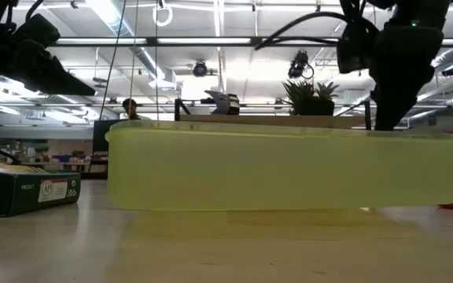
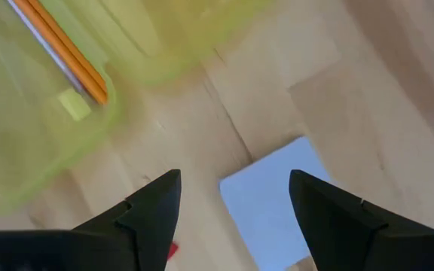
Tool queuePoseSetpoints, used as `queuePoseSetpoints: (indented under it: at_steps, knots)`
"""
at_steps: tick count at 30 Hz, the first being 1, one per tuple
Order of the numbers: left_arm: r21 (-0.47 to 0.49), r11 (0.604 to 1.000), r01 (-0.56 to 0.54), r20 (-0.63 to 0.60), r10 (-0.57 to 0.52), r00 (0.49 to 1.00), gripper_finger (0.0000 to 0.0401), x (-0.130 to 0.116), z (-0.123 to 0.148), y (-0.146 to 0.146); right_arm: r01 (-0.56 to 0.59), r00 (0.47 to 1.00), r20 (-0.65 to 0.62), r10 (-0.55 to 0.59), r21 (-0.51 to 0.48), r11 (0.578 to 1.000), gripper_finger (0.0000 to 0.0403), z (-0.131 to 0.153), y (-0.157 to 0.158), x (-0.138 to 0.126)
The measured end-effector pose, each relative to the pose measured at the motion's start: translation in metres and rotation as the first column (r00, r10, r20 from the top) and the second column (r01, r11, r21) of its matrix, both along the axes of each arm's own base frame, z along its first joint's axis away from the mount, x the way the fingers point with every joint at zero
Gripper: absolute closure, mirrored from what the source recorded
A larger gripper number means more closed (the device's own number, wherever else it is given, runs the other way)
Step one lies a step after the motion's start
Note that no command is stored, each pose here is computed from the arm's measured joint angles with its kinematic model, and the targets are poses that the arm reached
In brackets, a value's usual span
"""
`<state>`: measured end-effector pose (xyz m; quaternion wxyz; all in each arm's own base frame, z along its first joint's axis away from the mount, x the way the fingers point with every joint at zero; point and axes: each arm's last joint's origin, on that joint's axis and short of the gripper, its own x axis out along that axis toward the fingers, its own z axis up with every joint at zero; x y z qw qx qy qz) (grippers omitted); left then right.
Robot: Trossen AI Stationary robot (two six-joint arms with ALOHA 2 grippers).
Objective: Pack school essentials
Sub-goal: Put the red eraser into the yellow supply box
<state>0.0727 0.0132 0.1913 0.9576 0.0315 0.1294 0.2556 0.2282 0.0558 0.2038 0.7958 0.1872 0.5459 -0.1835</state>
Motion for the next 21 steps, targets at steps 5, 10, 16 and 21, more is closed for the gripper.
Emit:
queuePoseSetpoints:
  at_steps: [5,10,16,21]
  knots:
    - [0.000,1.000,0.000,-0.001,0.000,1.000,0.0364,0.000,0.000,0.000,0.010,0.996,-0.085,-0.009,0.013,1.000,0.0148,-0.018,0.006,0.008]
    - [0.000,1.000,0.000,0.000,0.000,1.000,0.0371,0.000,0.000,0.000,-0.071,0.996,-0.050,0.072,0.017,0.997,0.0148,-0.022,0.017,0.018]
    - [0.000,1.000,0.000,-0.001,0.000,1.000,0.0366,0.000,0.000,0.000,-0.251,0.968,0.000,0.251,0.005,0.968,0.0148,-0.020,0.031,0.020]
    - [0.000,1.000,0.000,0.000,0.000,1.000,0.0362,0.000,0.000,0.000,-0.415,0.910,0.006,0.415,-0.020,0.910,0.0148,-0.021,0.046,0.015]
